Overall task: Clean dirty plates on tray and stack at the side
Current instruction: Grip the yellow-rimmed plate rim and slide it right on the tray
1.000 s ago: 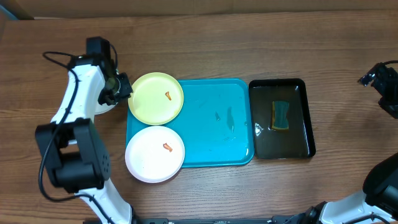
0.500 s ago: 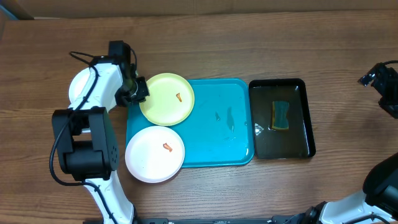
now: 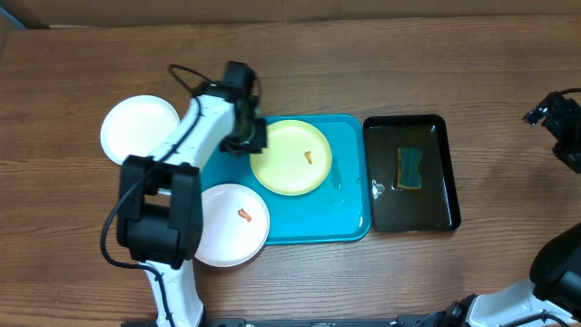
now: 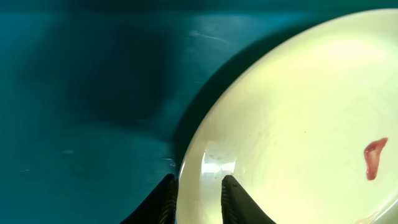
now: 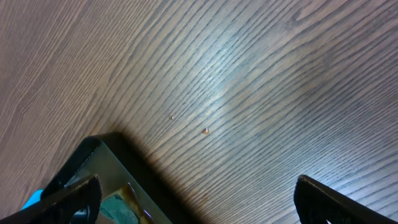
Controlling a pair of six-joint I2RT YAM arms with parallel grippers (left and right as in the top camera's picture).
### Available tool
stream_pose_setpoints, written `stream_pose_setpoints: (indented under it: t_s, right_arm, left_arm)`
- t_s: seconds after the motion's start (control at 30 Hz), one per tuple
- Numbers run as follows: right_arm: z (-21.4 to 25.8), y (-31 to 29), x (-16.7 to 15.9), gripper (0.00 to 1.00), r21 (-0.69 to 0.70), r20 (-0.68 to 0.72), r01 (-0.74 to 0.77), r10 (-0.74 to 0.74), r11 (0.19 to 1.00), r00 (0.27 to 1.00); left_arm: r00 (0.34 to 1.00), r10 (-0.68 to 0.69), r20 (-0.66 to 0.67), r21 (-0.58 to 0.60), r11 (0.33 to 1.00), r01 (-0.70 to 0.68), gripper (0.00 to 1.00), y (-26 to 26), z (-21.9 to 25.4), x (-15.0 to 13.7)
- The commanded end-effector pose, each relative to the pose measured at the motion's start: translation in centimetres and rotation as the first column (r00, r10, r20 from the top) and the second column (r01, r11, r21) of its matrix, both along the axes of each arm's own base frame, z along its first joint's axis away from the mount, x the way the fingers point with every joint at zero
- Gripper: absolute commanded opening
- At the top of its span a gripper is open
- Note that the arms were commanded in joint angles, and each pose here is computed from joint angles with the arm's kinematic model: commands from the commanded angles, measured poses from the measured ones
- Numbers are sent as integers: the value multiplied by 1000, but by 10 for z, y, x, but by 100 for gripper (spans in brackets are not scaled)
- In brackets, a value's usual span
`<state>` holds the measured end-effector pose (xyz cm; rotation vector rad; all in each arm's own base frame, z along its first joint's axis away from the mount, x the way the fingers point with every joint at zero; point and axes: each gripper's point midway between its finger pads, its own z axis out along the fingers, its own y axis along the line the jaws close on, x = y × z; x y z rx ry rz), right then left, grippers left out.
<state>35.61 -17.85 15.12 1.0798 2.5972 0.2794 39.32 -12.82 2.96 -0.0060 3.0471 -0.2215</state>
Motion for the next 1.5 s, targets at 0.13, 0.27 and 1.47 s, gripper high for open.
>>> stream_pose_setpoints:
  t_s: [0.13, 0.27, 1.47]
  right_arm:
    - [8, -2, 2, 100, -13, 21, 5, -5, 1000, 1000]
    - [8, -2, 2, 100, -13, 21, 5, -5, 1000, 1000]
    - [28, 88, 16, 91, 315, 160, -205, 161, 927, 974]
  left_arm:
    - [998, -57, 10, -14, 998, 58, 28, -34, 7, -7]
    - [998, -56, 8, -13, 998, 56, 32, -37, 13, -7]
    - [996, 70, -45, 89, 994, -66, 5, -12, -27, -30]
